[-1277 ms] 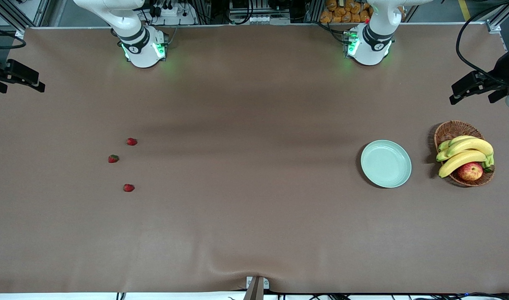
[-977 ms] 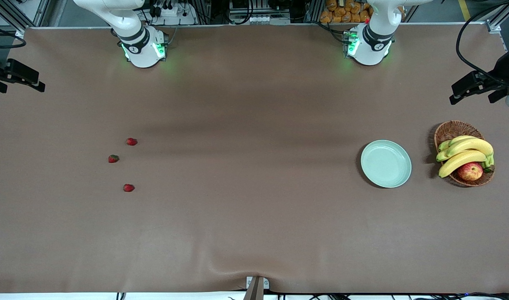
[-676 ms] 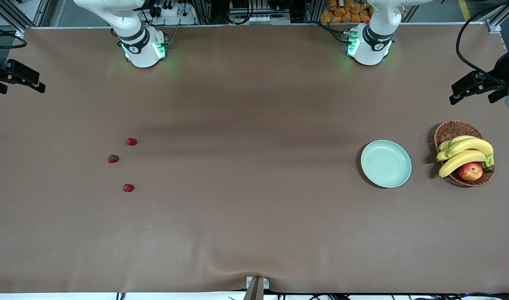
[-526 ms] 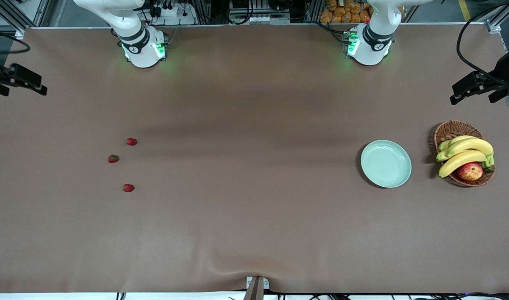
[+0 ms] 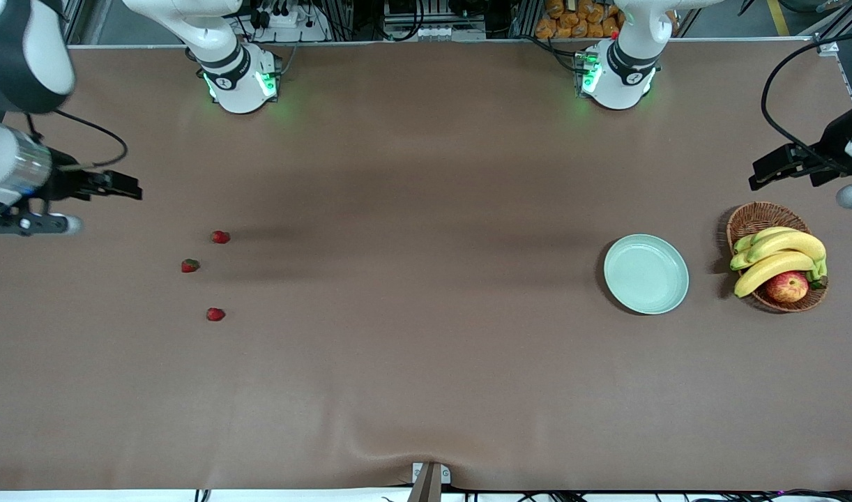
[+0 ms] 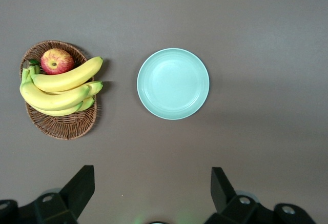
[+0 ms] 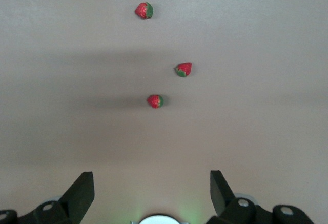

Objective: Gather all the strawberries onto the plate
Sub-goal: 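Reach the right gripper over the cluster of red strawberries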

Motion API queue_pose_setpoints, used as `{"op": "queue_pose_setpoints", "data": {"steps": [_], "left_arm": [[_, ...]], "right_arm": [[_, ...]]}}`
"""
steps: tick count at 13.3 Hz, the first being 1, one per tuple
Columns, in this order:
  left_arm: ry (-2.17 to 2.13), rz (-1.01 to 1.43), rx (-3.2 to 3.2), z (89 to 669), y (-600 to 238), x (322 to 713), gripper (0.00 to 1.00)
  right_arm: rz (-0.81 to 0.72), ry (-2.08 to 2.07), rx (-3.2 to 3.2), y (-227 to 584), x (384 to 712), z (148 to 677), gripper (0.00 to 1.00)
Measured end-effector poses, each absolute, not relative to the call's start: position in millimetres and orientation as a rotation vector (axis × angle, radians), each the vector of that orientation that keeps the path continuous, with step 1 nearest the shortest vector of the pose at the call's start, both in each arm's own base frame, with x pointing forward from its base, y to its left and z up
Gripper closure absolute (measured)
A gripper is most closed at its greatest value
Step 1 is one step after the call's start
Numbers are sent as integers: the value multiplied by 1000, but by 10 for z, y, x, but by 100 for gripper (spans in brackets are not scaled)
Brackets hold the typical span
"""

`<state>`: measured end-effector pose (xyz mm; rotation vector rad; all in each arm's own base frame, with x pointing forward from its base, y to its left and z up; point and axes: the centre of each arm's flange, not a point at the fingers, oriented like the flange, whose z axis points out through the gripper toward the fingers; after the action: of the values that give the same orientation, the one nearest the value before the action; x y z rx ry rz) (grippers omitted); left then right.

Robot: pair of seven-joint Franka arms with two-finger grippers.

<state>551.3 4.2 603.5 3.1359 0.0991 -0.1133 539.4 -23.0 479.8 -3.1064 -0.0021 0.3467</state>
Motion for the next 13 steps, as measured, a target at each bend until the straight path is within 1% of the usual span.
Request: {"op": "queue_pose_setpoints", "data": {"steps": [2, 3, 6, 9, 13], "left_arm": [[99, -119, 3136, 6016, 42, 5523, 0], [99, -119, 3136, 6015, 42, 5523, 0], [98, -119, 3136, 6014, 40, 5523, 0], [94, -120, 3136, 6011, 26, 5523, 0], [88, -119, 3136, 6012, 3, 5524, 0]], "right_arm": [[292, -2, -3115, -227, 5393, 4283, 0], [289, -3, -3116, -223, 5364, 4001, 0], [345, -7, -3112, -202, 5303, 3285, 0], [370, -9, -3112, -195, 5325, 2679, 0], [374, -11, -3114, -187, 5179, 2091, 0]]}}
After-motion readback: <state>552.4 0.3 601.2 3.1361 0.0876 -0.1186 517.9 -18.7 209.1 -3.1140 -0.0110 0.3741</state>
